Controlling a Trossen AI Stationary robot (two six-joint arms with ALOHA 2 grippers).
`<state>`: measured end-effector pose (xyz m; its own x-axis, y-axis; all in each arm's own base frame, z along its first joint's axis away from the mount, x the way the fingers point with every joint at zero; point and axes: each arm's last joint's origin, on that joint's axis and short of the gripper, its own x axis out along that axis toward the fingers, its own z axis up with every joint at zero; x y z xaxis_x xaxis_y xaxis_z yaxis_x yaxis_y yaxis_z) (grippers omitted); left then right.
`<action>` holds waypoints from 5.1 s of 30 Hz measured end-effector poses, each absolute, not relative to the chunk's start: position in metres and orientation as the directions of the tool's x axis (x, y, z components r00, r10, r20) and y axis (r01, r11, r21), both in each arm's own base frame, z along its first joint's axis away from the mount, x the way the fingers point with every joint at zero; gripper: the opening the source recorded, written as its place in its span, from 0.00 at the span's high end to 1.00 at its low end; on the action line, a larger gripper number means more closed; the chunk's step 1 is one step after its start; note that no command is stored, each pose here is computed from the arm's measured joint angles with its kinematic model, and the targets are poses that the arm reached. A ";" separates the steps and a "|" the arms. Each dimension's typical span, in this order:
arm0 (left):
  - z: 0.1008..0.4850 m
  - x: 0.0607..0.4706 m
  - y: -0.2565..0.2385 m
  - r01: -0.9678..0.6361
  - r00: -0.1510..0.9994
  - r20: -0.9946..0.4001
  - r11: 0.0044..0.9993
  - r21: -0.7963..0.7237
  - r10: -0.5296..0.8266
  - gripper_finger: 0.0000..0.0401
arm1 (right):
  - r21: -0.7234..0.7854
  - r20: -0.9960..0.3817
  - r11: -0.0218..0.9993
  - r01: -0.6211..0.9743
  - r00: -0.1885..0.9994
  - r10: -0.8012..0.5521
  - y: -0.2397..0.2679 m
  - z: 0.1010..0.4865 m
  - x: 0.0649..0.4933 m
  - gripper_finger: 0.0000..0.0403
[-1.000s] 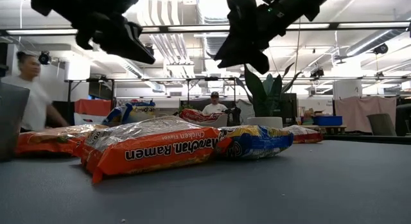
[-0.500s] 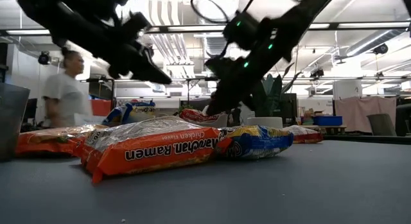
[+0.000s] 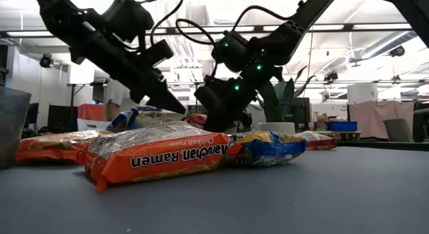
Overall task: Sort Maruchan noodles
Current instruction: Put the noodle pack into the transparent bin
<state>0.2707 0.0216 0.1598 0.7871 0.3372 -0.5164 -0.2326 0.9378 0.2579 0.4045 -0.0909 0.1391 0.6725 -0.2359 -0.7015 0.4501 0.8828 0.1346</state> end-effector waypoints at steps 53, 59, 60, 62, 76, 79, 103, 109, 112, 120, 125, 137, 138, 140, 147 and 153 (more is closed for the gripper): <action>0.103 0.292 0.019 -0.233 0.753 -0.619 0.970 0.070 0.225 1.00 | 0.513 -0.650 0.706 0.488 0.758 -0.051 -0.070 0.174 0.332 0.53; 0.103 0.290 0.018 -0.230 0.752 -0.620 0.971 0.071 0.223 1.00 | 0.535 -0.651 0.676 0.506 0.757 -0.052 -0.071 0.162 0.338 0.31; 0.103 0.289 0.018 -0.228 0.752 -0.620 0.971 0.072 0.223 1.00 | 0.534 -0.659 0.671 0.514 0.751 -0.050 -0.071 0.158 0.339 0.28; 0.108 0.288 0.017 -0.224 0.760 -0.611 0.972 0.071 0.220 1.00 | 0.535 -0.668 0.664 0.523 0.743 -0.048 -0.072 0.152 0.340 0.22; 0.126 0.262 0.013 -0.191 0.726 -0.656 0.977 0.099 0.208 1.00 | 0.538 -0.659 0.666 0.517 0.751 -0.050 -0.072 0.150 0.342 0.12; 0.118 0.259 0.013 -0.207 0.708 -0.675 0.975 0.085 0.209 1.00 | 0.542 -0.651 0.668 0.510 0.758 -0.051 -0.072 0.151 0.343 0.12; 0.104 0.270 0.012 -0.261 0.705 -0.677 0.965 0.029 0.211 1.00 | 0.583 -0.608 0.676 0.451 0.794 -0.006 -0.072 0.135 0.351 0.13; 0.101 0.268 0.012 -0.280 0.686 -0.697 0.960 0.012 0.209 1.00 | 0.609 -0.555 0.684 0.402 0.832 0.005 -0.074 0.118 0.361 0.13; 0.095 0.262 0.011 -0.292 0.656 -0.726 0.956 0.007 0.206 1.00 | 0.638 -0.500 0.691 0.340 0.865 0.036 -0.074 0.110 0.367 0.13; 0.092 0.259 0.011 -0.314 0.650 -0.732 0.949 -0.015 0.204 1.00 | 0.691 -0.403 0.679 0.248 0.912 0.077 -0.075 0.102 0.375 0.13; 0.094 0.261 0.011 -0.312 0.662 -0.721 0.950 -0.016 0.205 1.00 | 0.699 -0.400 0.671 0.246 0.913 0.082 -0.075 0.103 0.375 0.21; 0.095 0.262 0.011 -0.309 0.677 -0.707 0.951 -0.020 0.205 1.00 | 0.717 -0.402 0.649 0.255 0.911 0.086 -0.075 0.103 0.375 0.49; 0.095 0.262 0.011 -0.309 0.678 -0.706 0.951 -0.020 0.205 1.00 | 0.719 -0.402 0.646 0.257 0.911 0.086 -0.075 0.103 0.375 0.51; 0.095 0.262 0.011 -0.309 0.682 -0.702 0.951 -0.022 0.206 1.00 | 0.721 -0.403 0.642 0.261 0.911 0.083 -0.075 0.103 0.375 0.53; 0.098 0.265 0.012 -0.310 0.715 -0.666 0.950 -0.034 0.210 1.00 | 0.725 -0.405 0.634 0.268 0.911 0.078 -0.075 0.103 0.375 0.60; 0.101 0.264 0.011 -0.307 0.716 -0.666 0.951 -0.033 0.208 1.00 | 0.719 -0.403 0.644 0.262 0.912 0.080 -0.075 0.105 0.374 0.61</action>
